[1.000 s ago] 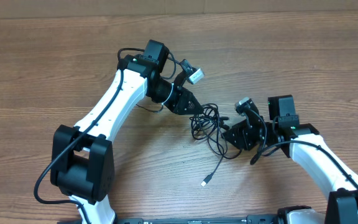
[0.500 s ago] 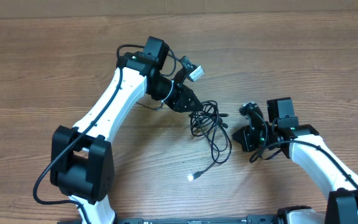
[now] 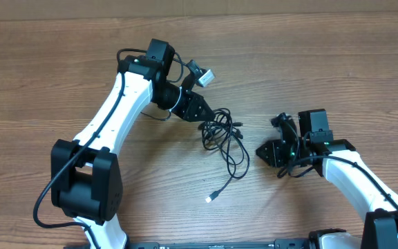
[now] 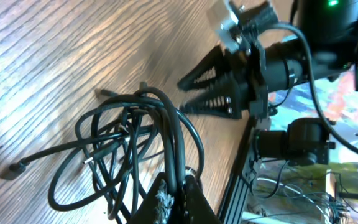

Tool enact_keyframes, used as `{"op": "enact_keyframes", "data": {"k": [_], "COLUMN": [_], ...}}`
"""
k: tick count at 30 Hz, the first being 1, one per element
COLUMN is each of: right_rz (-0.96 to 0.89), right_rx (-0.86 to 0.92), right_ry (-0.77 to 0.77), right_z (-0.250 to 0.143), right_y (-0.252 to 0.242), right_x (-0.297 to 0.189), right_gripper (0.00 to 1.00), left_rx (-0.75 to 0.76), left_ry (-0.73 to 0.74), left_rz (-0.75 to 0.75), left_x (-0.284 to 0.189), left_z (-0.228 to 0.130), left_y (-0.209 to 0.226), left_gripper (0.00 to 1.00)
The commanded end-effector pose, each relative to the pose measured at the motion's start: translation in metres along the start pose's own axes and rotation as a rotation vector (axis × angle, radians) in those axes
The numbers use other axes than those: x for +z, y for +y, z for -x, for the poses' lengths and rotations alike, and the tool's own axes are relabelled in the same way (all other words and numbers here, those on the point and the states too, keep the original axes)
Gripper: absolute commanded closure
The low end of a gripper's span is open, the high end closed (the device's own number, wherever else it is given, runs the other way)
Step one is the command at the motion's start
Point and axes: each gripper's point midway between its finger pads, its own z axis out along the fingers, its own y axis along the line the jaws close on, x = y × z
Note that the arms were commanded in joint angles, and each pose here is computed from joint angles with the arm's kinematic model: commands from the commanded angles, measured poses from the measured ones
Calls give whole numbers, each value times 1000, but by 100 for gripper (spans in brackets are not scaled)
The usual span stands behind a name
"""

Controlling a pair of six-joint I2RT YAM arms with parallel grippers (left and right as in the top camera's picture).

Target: Untangle cables

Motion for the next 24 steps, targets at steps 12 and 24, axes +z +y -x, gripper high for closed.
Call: {"op": "enact_keyframes", "data": {"k": [12,24], "right_rz": [193,-174], "right_rx": [-165,167], "right_ry": [-82,-43], "right_z": [16,7], "right_y": [35,-31], "right_x": [-3,-2], "right_gripper": [58,96], "left_rx": [76,62], "left_ry": [-126,-86], "left_rz": [-263,-134], "left_x": [-19,-15], "left_z": [26,20], "left_y": [-61,-39], "left_gripper": [96,96]}}
